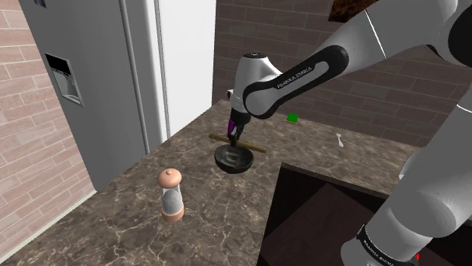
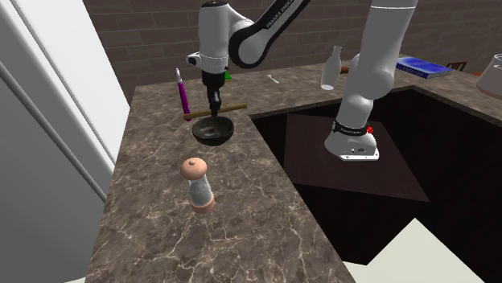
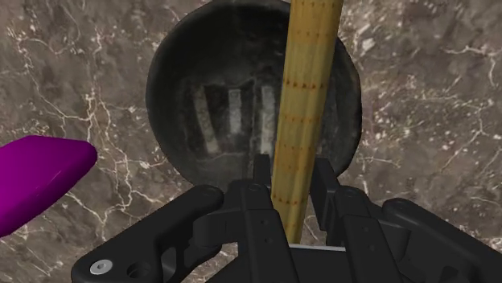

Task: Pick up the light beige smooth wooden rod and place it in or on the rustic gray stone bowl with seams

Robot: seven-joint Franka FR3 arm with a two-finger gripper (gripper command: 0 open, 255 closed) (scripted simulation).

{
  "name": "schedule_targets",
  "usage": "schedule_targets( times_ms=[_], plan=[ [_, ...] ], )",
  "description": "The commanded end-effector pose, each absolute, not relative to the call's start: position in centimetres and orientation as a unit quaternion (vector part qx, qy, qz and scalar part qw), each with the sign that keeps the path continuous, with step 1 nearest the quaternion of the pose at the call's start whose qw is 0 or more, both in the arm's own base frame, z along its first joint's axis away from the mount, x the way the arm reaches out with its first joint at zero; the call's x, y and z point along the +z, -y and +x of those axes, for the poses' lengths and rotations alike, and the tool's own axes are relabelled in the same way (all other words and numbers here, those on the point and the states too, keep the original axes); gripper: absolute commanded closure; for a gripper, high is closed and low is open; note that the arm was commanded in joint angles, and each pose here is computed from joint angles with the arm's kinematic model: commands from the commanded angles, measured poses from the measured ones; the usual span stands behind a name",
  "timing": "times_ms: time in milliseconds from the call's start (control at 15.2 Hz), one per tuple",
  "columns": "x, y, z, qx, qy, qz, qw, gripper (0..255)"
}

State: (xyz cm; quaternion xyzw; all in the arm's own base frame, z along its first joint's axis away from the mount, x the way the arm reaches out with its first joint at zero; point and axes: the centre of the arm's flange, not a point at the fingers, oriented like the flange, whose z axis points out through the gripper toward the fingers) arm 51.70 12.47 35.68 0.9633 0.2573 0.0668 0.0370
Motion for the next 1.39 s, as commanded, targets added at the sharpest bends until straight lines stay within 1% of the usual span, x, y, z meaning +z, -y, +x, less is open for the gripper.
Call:
schedule_targets(
  times_ms=[0,66,990,1320],
  plan=[
    [35.5,-10.8,53.5,0.067,-0.258,0.963,0.037,255],
    [35.5,-9.8,54.3,0.067,-0.258,0.963,0.037,255],
    [27.9,-9.8,54.3,0.067,-0.258,0.963,0.037,255],
    [27.9,-9.8,54.3,0.067,-0.258,0.963,0.037,255]
  ],
)
